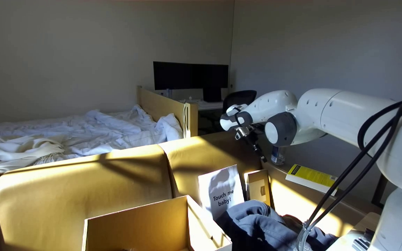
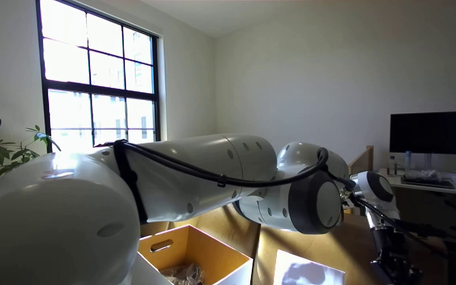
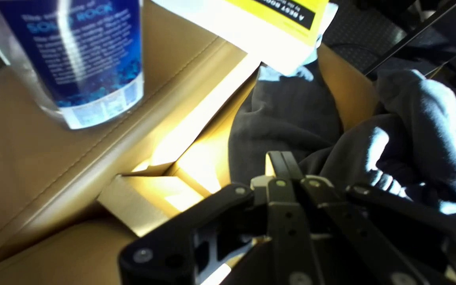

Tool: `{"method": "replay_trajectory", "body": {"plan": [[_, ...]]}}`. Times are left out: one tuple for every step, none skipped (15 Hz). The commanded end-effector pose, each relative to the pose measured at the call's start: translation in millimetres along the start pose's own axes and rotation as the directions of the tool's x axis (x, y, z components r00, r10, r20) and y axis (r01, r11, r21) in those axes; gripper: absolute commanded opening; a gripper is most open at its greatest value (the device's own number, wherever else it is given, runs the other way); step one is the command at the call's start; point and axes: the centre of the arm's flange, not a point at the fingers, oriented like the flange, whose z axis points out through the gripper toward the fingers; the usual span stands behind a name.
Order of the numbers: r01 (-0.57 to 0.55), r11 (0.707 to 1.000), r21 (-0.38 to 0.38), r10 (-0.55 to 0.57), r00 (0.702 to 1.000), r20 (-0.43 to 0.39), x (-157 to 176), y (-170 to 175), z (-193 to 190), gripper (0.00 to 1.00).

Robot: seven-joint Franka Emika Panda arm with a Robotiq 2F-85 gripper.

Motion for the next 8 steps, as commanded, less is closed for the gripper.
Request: {"method": "replay_trajectory", "body": {"plan": [[0.104, 0.991, 0.083, -0.11, 0.991, 0.073, -4.5, -41.6, 29.7, 0.0], [0.116, 0.987, 0.107, -0.126, 0.988, 0.088, 0.5, -42.3, 35.6, 0.0], [0.115, 0.985, 0.127, -0.129, 0.986, 0.106, 5.9, -42.4, 43.8, 0.0], [0.126, 0.979, 0.16, -0.147, 0.982, 0.122, 8.5, -45.3, 49.0, 0.0], [0.128, 0.975, 0.183, -0.154, 0.978, 0.139, 8.2, -48.4, 55.5, 0.0], [0.123, 0.97, 0.209, -0.157, 0.975, 0.154, 6.2, -49.1, 59.7, 0.0], [0.116, 0.968, 0.225, -0.154, 0.975, 0.162, -2.0, -50.9, 58.3, 0.0], [0.105, 0.968, 0.229, -0.145, 0.975, 0.167, -10.3, -52.6, 54.4, 0.0]]}}
